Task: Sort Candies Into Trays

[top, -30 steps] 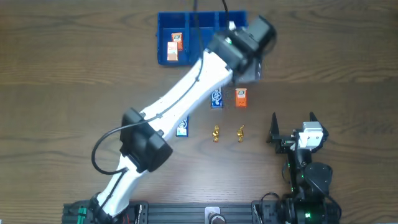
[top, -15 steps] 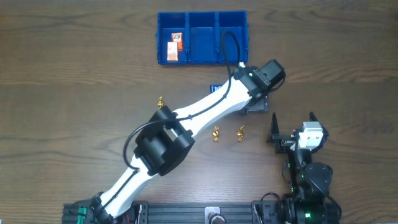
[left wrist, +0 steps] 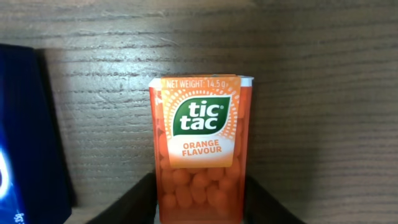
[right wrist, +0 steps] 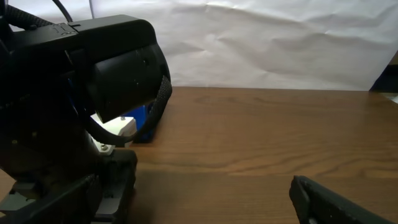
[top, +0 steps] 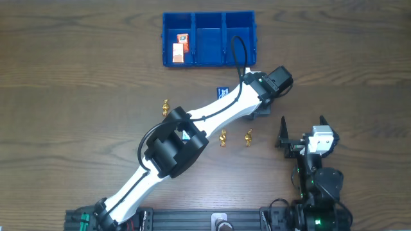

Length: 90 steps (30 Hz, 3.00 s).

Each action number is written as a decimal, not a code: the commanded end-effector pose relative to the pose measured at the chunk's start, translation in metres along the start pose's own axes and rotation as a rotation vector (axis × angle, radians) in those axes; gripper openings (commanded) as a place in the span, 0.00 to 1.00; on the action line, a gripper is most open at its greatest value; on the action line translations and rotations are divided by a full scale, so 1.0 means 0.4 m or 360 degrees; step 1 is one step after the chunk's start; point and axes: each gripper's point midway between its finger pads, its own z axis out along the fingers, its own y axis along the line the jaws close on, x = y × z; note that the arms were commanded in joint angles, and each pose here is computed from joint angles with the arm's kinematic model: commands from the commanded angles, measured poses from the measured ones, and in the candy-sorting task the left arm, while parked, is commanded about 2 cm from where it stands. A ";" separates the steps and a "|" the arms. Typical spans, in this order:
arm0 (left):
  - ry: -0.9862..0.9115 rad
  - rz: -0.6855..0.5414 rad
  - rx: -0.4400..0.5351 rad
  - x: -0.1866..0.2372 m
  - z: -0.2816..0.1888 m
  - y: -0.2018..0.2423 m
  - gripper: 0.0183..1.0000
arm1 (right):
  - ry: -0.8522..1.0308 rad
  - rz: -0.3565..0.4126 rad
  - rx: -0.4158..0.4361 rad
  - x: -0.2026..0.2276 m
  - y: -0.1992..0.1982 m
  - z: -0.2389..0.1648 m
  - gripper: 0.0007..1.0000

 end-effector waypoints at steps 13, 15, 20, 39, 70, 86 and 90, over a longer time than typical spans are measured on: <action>-0.0726 -0.0052 -0.0032 -0.326 -0.487 0.218 0.32 | 0.0005 0.0019 0.0005 0.004 -0.002 0.000 1.00; -0.0763 -0.0103 -0.0066 -0.368 -0.531 0.302 0.32 | 0.0005 0.0019 0.0005 0.004 -0.002 0.000 1.00; -0.0643 -0.0200 -0.0118 -0.447 -0.475 0.480 0.33 | 0.0005 0.0019 0.0005 0.004 -0.002 0.000 1.00; -0.0327 -0.0154 -0.0074 -0.484 -0.196 0.580 0.91 | 0.0005 0.0019 0.0005 0.004 -0.002 0.000 1.00; -0.2021 0.0059 0.0358 0.146 -0.509 0.863 1.00 | 0.0005 0.0019 0.0005 0.004 -0.002 0.000 1.00; -0.1857 0.0032 0.0350 0.167 -0.450 0.866 1.00 | 0.0005 0.0019 0.0006 0.004 -0.003 0.000 1.00; -0.1857 0.0032 0.0350 0.167 -0.450 0.866 1.00 | 0.0003 0.0019 0.0005 0.004 -0.002 0.000 1.00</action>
